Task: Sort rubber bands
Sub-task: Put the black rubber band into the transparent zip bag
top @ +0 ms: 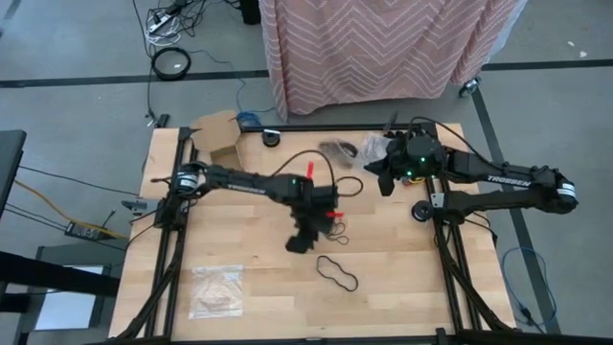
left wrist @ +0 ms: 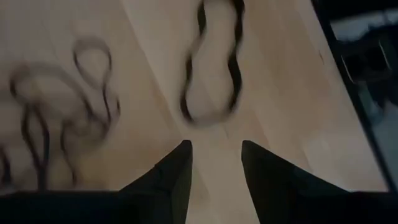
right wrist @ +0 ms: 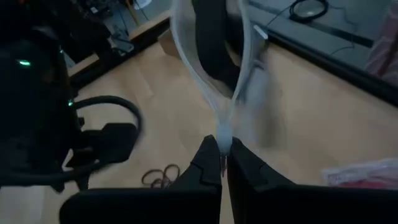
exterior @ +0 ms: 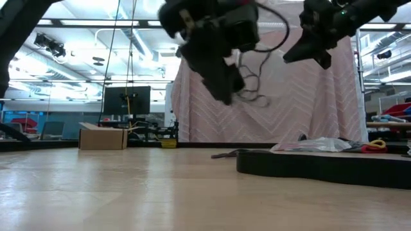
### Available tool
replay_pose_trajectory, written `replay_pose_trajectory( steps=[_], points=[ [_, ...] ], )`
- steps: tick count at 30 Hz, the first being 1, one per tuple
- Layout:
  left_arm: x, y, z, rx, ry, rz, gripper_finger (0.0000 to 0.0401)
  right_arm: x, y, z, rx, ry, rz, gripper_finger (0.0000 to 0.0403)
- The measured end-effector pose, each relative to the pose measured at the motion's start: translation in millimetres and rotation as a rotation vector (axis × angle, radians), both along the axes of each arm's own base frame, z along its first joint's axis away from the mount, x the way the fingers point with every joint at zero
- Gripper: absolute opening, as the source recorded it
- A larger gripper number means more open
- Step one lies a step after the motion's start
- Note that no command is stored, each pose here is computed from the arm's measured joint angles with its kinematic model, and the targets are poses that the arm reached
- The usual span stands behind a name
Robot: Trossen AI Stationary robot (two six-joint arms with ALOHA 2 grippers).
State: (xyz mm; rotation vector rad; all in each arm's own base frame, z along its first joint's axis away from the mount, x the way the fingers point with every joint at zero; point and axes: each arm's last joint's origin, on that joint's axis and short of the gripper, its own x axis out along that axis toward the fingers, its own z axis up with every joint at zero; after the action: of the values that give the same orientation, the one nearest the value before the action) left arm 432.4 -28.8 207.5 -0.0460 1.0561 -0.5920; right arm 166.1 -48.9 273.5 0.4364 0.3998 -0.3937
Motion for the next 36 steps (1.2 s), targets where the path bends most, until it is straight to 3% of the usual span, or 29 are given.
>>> replay_pose_trajectory(
  steps=[6,17,23,31,36],
  points=[
    [4.8,-17.6,-17.4,0.129,-0.132,0.03,0.0145,-3.0,0.9,-11.9,0.043,0.002,-0.02,0.0001],
    [-3.3,-30.4,-46.9,0.033,-0.11,0.128,0.0144,-2.2,0.6,-13.2,0.055,-0.017,-0.03,0.0001],
    [-9.1,-35.0,-59.6,0.096,-0.094,0.228,0.0144,-2.3,0.3,-13.1,0.057,-0.018,-0.043,0.0001],
    [-16.6,-34.9,-76.9,0.048,-0.085,0.336,0.0143,-2.5,-0.3,-13.2,0.05,-0.016,-0.06,0.0001],
    [-19.8,-34.1,-80.7,0.021,-0.056,0.383,0.0097,-2.5,-0.3,-13.2,0.05,-0.015,-0.06,0.0001]
  ],
)
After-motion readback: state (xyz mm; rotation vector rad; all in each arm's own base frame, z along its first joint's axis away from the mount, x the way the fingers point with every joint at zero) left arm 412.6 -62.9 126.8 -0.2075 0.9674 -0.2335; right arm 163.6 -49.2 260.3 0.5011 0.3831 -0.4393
